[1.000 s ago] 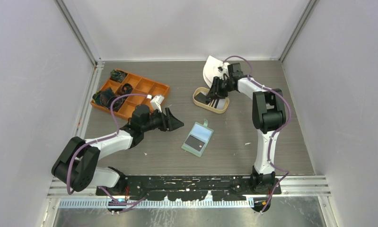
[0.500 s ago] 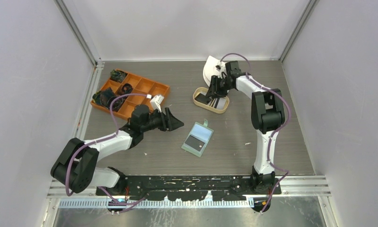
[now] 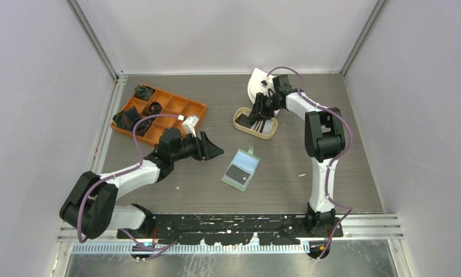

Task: Put the credit cards into the card holder
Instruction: Pick up the credit card from the storage box.

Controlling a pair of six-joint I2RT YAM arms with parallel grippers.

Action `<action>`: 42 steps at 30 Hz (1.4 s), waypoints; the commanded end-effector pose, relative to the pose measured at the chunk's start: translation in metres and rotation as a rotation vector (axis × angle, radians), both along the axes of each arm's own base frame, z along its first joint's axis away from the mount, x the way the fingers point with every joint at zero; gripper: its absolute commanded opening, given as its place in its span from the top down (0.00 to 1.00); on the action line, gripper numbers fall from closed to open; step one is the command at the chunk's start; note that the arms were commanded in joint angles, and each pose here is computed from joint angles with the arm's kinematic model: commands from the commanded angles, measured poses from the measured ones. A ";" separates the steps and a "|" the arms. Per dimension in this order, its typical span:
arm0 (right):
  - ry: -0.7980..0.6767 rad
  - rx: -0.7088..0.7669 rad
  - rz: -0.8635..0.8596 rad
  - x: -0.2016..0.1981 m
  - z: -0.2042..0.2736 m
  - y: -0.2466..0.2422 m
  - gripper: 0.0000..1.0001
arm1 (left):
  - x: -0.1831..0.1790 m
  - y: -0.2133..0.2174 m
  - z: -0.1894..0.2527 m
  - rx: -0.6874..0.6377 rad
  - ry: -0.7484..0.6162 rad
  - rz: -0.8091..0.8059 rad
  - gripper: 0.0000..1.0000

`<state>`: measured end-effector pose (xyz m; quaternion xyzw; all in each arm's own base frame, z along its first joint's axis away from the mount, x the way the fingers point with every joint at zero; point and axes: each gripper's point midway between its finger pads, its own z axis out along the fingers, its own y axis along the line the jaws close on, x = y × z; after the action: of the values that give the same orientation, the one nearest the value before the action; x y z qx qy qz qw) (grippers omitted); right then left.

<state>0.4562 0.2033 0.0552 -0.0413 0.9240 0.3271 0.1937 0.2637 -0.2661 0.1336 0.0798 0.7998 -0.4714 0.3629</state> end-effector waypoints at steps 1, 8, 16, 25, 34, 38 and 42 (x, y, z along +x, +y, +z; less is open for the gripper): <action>-0.002 0.120 -0.003 0.002 0.024 0.021 0.63 | -0.001 0.000 0.015 -0.030 -0.043 -0.010 0.44; 0.014 0.119 -0.026 0.004 0.016 0.021 0.74 | 0.000 0.000 0.014 -0.030 -0.040 -0.006 0.45; -0.021 0.123 -0.014 0.008 0.022 0.019 0.99 | -0.002 -0.003 0.019 -0.075 -0.038 -0.011 0.45; -0.216 0.245 -0.009 0.007 0.112 -0.002 0.99 | 0.000 -0.008 0.043 -0.255 -0.023 0.037 0.44; -0.208 0.515 0.027 -0.045 0.164 0.013 0.99 | 0.016 -0.015 0.090 -0.520 -0.070 0.134 0.44; -0.214 0.631 0.031 -0.069 0.188 0.018 0.99 | 0.029 -0.018 0.109 -0.609 -0.111 0.186 0.44; -0.258 0.654 0.062 -0.091 0.209 0.022 0.99 | 0.044 -0.022 0.118 -0.635 -0.124 0.232 0.44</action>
<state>0.3843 0.2163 0.1952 0.0112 0.7923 0.5577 0.2472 0.2883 -0.2883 0.1938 -0.0824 0.6725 -0.6123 0.4076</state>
